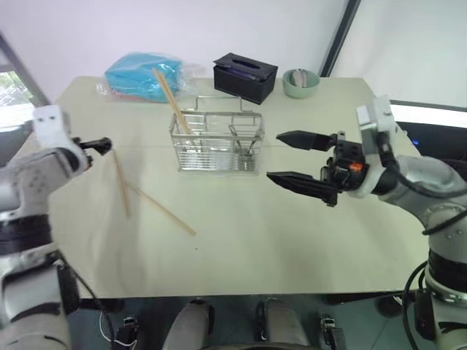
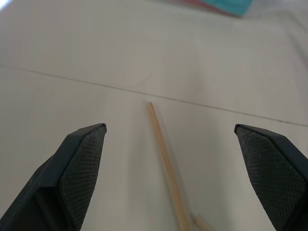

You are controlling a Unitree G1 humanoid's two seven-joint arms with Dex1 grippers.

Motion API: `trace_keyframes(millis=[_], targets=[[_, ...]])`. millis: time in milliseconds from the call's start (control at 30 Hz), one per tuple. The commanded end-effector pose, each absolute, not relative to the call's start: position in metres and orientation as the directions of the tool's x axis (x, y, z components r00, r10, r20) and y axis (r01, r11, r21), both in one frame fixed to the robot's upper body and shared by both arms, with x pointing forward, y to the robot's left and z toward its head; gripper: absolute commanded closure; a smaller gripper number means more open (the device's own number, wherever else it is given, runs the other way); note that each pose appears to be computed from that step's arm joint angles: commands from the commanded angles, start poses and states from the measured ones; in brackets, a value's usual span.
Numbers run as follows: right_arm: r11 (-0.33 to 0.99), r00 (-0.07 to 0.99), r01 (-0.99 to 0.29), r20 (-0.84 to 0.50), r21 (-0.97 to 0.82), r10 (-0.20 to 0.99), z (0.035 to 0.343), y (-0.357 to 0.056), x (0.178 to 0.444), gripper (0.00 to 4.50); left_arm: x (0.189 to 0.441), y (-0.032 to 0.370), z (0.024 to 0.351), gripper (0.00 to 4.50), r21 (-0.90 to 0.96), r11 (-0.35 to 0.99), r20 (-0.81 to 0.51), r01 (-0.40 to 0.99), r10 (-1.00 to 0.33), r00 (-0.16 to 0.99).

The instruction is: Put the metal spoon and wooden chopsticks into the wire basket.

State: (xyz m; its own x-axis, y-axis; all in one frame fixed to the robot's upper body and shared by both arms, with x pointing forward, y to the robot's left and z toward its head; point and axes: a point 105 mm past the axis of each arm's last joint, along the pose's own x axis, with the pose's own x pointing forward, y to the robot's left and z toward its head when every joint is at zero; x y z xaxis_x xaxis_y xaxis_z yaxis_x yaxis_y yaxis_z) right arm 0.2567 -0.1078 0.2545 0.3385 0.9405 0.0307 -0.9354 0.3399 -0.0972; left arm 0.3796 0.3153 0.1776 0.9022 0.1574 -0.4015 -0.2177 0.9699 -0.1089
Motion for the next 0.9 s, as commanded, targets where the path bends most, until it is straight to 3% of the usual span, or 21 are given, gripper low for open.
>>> trace_keyframes(millis=[33,400,767,867,900], targets=[[0.374,0.367,-0.919,0.077,-0.124,0.927,0.264,-0.109,0.254,0.02,0.395,0.318,0.182,0.0,-0.12,0.961,-0.402,-0.25,0.183,0.897],[0.476,0.466,-0.876,0.111,-0.079,0.878,0.259,-0.117,0.251,0.02,0.43,0.302,0.139,0.0,-0.169,0.936,-0.517,-0.309,0.183,0.836],[0.505,0.501,-0.86,0.063,-0.072,0.863,0.244,-0.125,0.243,0.02,0.424,0.295,0.107,0.0,-0.141,0.924,-0.627,-0.356,0.195,0.754],[0.509,0.506,-0.857,0.06,-0.074,0.86,0.243,-0.126,0.243,0.0,0.424,0.295,0.107,0.81,-0.161,0.915,-0.628,-0.371,0.194,0.753],[0.511,0.507,-0.857,0.06,-0.075,0.86,0.243,-0.126,0.244,0.0,0.424,0.294,0.107,1.4,-0.165,0.913,-0.627,-0.372,0.194,0.755]])
